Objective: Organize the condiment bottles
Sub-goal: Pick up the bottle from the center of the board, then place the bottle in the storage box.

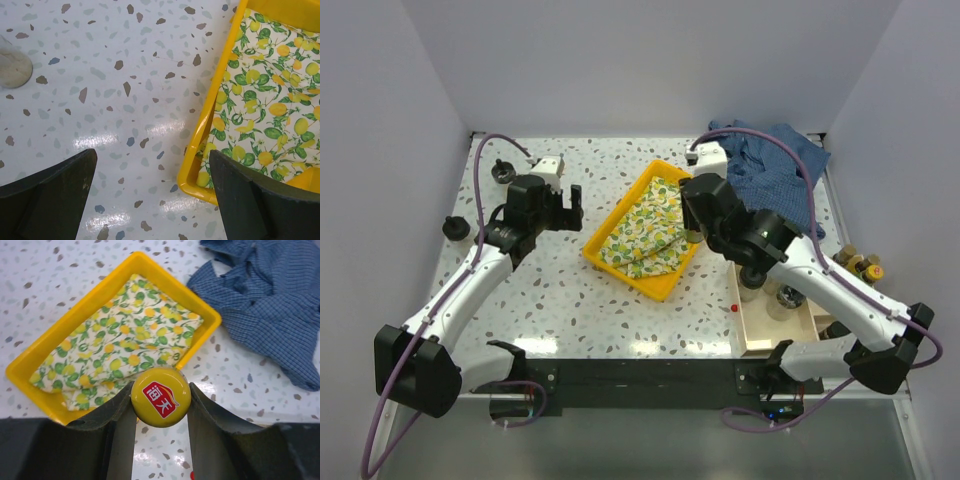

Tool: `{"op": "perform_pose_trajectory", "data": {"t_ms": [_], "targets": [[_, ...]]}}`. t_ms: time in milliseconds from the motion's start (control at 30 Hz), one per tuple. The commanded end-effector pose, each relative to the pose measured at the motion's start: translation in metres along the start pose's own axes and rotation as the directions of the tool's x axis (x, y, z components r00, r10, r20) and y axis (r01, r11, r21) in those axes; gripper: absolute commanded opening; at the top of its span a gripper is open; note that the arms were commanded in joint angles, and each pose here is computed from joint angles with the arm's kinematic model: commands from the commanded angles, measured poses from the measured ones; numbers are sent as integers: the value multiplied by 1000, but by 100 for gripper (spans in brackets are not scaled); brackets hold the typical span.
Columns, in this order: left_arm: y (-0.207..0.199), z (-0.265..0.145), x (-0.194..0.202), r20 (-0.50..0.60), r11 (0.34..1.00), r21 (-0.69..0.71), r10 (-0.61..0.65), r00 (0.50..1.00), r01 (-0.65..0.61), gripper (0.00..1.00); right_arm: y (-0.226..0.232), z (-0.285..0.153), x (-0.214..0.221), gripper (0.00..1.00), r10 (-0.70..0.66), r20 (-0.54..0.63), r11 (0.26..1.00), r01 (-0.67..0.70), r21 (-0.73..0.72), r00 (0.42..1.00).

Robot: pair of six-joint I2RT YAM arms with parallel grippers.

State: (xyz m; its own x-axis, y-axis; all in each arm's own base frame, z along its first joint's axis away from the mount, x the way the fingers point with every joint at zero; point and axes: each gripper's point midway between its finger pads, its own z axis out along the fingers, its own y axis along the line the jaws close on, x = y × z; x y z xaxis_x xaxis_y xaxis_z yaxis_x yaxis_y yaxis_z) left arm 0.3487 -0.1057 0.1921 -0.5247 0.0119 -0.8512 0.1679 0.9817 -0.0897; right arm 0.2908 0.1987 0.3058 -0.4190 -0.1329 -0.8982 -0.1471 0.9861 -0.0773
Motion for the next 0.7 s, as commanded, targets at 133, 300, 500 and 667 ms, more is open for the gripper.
{"op": "perform_pose_trajectory", "data": {"t_ms": [133, 300, 500, 667], "targets": [[1, 1, -9, 39, 1000, 2, 13, 999, -13, 100, -136, -34, -49, 0, 160, 215, 863, -242, 444, 963], [-1, 1, -8, 36, 1000, 11, 14, 999, -14, 100, -212, -59, -26, 0, 267, 277, 671, -385, 634, 923], [-3, 3, -6, 27, 1000, 20, 14, 1000, -14, 100, -260, -75, 5, 0, 301, 311, 498, -426, 755, 902], [-5, 4, -5, 23, 1000, 20, 17, 1000, -18, 100, -273, -88, 23, 0, 323, 304, 463, -430, 775, 896]]}}
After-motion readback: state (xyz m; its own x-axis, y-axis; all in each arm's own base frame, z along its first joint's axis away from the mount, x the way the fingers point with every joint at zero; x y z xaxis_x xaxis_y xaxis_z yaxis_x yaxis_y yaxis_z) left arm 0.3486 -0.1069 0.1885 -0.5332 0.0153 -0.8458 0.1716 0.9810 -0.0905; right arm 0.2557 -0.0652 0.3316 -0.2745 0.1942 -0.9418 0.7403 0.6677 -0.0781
